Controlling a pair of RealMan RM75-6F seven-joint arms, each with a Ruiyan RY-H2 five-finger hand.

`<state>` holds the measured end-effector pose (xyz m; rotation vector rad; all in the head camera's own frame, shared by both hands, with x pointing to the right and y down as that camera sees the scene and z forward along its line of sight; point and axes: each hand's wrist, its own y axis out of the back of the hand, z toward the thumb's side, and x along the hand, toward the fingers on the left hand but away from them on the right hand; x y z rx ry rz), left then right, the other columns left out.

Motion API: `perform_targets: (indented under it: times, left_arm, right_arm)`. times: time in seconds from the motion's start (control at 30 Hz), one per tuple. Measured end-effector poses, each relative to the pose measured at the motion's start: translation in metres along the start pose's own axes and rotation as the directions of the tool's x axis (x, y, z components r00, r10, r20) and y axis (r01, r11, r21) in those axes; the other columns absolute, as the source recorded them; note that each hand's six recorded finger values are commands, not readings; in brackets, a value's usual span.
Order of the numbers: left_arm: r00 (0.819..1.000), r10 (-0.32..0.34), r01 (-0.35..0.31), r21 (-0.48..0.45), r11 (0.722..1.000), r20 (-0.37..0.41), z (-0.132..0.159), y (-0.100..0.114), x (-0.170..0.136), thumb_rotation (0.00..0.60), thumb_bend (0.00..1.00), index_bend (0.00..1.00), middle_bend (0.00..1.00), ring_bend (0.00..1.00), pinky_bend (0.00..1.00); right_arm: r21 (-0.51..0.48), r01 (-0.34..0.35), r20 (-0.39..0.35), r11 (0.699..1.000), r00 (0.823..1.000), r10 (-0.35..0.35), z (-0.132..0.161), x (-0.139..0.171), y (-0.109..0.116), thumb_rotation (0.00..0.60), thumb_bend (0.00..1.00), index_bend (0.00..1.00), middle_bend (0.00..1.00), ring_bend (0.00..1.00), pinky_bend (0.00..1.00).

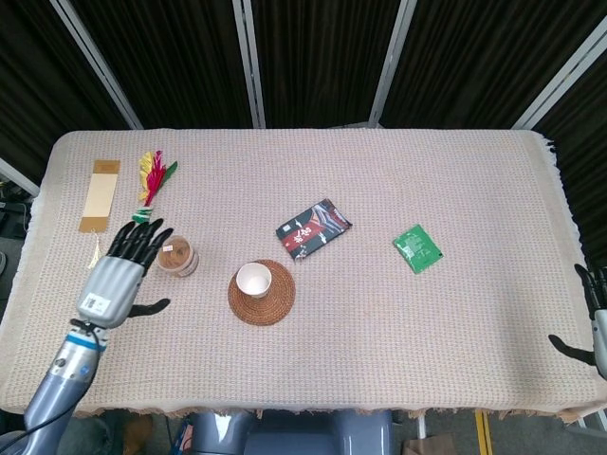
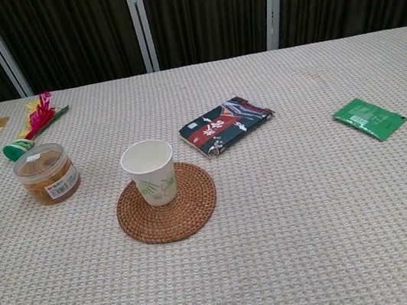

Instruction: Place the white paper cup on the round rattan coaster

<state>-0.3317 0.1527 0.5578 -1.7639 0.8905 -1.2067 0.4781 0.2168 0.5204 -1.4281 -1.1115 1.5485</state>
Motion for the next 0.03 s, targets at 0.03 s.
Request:
perform_targets:
  times: [0.03]
  left_arm:
    - [1.0, -0.001, 0.002, 0.004, 1.0, -0.012, -0.0087, -0.0019, -0.0055, 0.6, 0.0, 0.0, 0.0, 0.0, 0.0]
  right_arm:
    - [-0.003, 0.0, -0.005, 1.0, 1.0, 0.0, 0.0006, 0.0005, 0.0002, 0.6, 0.0, 0.0, 0.0, 0.0, 0.0]
